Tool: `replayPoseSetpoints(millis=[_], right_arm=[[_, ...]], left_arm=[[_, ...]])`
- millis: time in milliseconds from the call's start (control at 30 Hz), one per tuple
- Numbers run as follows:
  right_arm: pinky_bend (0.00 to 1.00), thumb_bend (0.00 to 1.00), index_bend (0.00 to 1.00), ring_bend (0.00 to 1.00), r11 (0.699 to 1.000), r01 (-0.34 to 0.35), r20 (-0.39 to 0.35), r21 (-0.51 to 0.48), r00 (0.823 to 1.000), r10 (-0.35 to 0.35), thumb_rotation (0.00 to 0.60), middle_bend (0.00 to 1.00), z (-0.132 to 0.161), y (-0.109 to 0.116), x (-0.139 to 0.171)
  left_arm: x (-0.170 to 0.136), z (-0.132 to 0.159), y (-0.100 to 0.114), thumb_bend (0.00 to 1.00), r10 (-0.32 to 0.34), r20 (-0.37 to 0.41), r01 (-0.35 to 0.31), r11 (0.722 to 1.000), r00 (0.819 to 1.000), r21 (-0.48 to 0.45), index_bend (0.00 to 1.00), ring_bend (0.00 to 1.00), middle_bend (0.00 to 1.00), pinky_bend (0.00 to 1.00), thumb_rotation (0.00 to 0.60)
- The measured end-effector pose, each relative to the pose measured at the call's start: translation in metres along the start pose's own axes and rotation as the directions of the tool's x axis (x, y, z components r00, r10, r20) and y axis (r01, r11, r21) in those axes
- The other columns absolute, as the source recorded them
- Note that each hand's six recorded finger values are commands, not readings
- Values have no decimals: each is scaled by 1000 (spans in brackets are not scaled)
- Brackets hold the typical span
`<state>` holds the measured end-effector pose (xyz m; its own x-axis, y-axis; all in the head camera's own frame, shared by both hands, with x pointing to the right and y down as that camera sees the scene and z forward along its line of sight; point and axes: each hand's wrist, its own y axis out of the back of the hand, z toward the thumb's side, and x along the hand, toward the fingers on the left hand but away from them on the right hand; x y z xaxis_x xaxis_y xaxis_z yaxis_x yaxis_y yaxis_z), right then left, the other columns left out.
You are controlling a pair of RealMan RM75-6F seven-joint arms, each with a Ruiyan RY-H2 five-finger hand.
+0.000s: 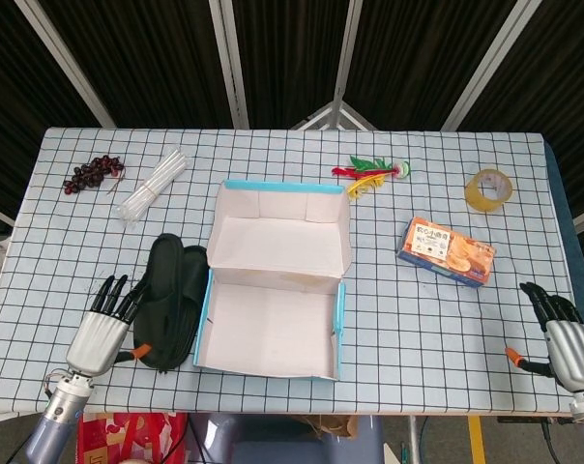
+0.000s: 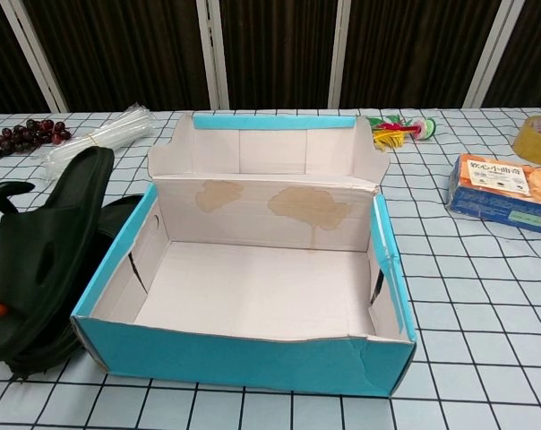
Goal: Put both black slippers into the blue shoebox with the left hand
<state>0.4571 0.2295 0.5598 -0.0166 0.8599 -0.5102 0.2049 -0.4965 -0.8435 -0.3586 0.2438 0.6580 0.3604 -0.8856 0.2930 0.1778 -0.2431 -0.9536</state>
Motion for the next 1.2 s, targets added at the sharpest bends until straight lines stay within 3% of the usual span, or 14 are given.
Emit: replayPoseSetpoints(millis=[300,633,933,1200], right_arm=[[107,221,72,151,1000,-4,-6,2,1000,4,600,104,1,-1,0],[106,221,72,151,1000,-2,-8,1,1000,2,600,104,2,0,1],[107,221,72,151,1000,-4,-10,3,1000,4,600,104,2,0,1],[107,221,72,151,1000,-10,-7,4,1000,10,600,104,2,-1,1]], left_arm=[[1,0,1,214,5,-9,-5,1000,1000,-11,265,0,265,66,475],[3,1,3,376,10,-11,-10,1000,1000,-29,368,0,329,66,599],[5,-6,11,395,38,-38,-40,998,999,-39,408,0,352,66,600],[4,-28,31,395,94,-76,-95,995,993,-16,478,0,399,66,600]])
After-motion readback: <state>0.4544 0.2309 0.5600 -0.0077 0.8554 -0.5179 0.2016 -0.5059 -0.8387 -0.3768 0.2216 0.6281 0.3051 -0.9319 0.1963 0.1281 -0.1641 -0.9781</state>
